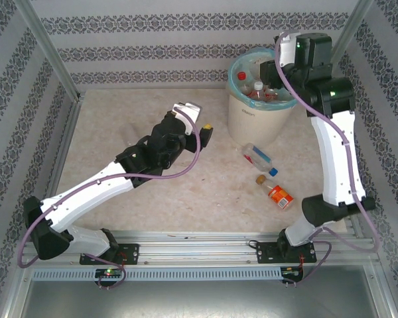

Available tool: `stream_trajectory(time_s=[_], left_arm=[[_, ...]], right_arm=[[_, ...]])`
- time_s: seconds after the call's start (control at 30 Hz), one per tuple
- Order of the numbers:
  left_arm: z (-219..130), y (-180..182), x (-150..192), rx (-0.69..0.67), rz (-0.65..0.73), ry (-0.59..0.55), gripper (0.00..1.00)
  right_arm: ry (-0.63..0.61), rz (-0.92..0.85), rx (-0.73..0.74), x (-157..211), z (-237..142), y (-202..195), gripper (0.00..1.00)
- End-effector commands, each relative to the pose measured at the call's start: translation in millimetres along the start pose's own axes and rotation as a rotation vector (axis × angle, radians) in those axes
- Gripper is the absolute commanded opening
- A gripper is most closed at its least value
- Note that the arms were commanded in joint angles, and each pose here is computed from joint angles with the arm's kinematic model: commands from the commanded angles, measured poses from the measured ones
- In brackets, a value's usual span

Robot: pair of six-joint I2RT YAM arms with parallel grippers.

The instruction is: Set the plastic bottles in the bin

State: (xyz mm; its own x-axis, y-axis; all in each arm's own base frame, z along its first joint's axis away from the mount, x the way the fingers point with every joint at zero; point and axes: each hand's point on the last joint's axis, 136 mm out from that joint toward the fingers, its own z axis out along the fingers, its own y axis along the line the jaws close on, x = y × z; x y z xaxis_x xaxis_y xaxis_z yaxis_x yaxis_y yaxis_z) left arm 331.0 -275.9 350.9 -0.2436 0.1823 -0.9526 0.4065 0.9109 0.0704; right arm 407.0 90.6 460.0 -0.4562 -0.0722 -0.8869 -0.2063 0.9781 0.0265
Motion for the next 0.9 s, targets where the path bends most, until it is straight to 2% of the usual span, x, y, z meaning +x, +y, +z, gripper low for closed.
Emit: stream_trajectory(time_s=[0.0,0.3,0.67,0.87], left_arm=[[-0.1,-3.8,-2.9,0.027,-0.002,0.018,0.84],[9.4,-10.3,13.6,0.041,0.026,0.074,0.85],[11.1,-13.1,20.3,0.054,0.033,0.097,0.85],[11.9,-14.1,25.7,0.056,0.015,0.106,0.85]], right_arm=[[0.108,0.012,-0.003,17.8,4.5,-2.1,0.00],[0.183,0.003,0.039,26.5,26.3,-12.8,0.00],[0.366,0.029,0.081,70.2,71.3,-38.1,0.00],[0.423,0.036,0.074,85.3,88.7,-40.8,0.00]])
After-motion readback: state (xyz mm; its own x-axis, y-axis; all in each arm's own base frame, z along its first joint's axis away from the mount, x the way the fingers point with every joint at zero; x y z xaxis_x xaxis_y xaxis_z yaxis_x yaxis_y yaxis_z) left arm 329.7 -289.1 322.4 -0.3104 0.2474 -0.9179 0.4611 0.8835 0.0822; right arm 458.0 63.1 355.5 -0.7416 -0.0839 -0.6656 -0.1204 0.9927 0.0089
